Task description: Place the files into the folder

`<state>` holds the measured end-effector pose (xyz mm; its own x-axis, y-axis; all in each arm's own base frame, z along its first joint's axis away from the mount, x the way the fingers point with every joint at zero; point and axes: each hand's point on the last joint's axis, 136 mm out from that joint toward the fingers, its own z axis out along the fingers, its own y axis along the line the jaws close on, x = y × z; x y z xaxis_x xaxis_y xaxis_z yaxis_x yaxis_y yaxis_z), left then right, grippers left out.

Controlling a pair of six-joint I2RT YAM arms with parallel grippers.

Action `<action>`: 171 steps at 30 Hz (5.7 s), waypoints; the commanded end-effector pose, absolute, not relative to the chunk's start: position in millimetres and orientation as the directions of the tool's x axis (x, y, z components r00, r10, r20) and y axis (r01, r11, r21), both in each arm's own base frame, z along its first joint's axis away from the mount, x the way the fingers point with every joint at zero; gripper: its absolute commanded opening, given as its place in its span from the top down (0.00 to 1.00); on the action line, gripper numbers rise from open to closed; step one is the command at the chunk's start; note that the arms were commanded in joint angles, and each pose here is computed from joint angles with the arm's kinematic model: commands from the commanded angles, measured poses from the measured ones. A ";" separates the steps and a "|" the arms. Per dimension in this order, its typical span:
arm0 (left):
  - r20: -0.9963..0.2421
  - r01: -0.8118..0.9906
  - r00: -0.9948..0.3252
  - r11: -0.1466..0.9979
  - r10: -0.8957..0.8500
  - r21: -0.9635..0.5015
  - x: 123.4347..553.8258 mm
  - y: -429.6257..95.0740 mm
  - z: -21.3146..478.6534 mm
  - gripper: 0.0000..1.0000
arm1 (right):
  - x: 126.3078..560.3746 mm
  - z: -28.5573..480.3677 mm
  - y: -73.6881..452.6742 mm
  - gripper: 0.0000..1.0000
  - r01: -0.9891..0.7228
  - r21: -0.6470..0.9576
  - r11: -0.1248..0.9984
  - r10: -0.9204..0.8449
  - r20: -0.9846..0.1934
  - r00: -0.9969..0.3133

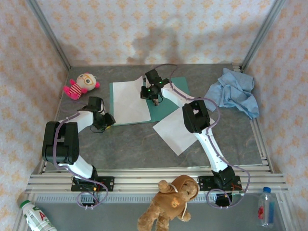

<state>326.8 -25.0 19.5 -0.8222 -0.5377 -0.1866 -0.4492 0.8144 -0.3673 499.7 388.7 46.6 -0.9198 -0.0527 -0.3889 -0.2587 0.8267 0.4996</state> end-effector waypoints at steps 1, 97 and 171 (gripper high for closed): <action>-0.199 -0.454 -0.827 0.833 -0.526 -0.317 324.9 -14.7 16.3 0.72 | 504.4 57.3 386.8 0.95 -0.276 0.472 0.837 -0.063 -0.419 -0.906; -0.256 -0.445 -0.814 0.842 -0.522 -0.305 319.7 -3.9 69.6 0.62 | 501.3 57.1 405.5 0.95 -0.350 0.487 0.800 -0.129 -0.430 -0.893; -0.344 -0.320 -0.844 0.901 -0.411 -0.291 413.4 -41.5 100.4 0.69 | 508.6 173.3 324.4 0.57 -0.388 0.424 0.818 -0.132 -0.517 -0.845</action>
<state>410.0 -37.0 82.9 -0.8411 -0.4464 -0.3055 -0.3459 0.8780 -0.3308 508.8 356.2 138.8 -0.8617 -0.1457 -0.4860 -0.3936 0.7963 0.4593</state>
